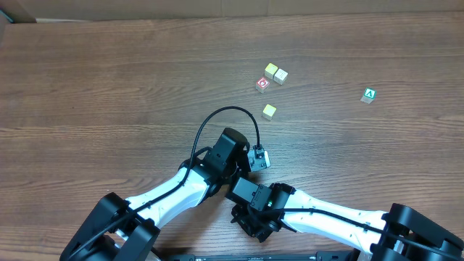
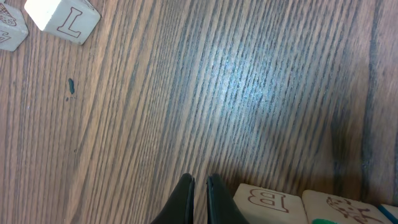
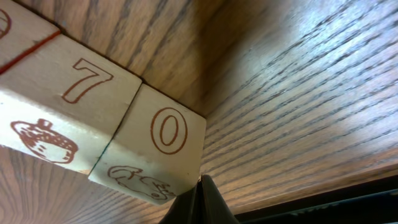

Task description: Flip 5 blocks

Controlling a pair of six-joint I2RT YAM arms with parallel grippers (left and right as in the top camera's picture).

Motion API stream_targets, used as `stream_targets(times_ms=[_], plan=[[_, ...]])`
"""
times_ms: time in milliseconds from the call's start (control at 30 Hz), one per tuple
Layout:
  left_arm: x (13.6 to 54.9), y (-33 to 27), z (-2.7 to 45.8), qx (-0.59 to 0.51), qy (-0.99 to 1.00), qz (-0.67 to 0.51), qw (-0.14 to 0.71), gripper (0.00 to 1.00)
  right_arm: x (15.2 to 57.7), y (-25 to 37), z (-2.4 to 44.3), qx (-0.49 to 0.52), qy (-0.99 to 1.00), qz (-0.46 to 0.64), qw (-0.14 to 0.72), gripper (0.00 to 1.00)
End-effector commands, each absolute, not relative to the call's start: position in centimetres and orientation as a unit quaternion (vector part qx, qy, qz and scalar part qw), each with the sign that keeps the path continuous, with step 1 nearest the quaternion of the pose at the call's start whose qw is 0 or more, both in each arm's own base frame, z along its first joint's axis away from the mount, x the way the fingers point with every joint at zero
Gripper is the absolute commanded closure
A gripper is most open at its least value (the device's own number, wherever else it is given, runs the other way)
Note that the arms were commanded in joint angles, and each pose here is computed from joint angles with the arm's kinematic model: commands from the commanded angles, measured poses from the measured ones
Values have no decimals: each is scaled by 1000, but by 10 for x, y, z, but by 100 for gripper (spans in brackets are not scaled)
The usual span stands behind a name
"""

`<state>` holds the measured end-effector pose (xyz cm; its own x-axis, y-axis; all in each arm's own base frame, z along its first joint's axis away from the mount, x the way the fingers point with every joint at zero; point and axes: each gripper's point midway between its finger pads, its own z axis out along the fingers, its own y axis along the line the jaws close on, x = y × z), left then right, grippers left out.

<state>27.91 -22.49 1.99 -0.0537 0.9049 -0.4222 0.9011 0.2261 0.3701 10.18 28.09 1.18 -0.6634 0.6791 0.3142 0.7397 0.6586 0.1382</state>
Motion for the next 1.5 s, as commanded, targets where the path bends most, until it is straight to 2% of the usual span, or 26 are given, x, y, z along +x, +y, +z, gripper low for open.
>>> stream_targets(times_ms=[0, 867, 1467], plan=[[242, -238, 1, 653, 710, -66, 254, 96, 131, 285, 5, -405, -901, -144, 51, 96], [250, -237, 4, 652, 708, -50, 266, 96, 108, 284, -4, -386, -913, -115, 63, 96], [273, -233, 12, 633, 715, -10, 298, 96, 108, 284, -4, -386, -913, -115, 63, 96]])
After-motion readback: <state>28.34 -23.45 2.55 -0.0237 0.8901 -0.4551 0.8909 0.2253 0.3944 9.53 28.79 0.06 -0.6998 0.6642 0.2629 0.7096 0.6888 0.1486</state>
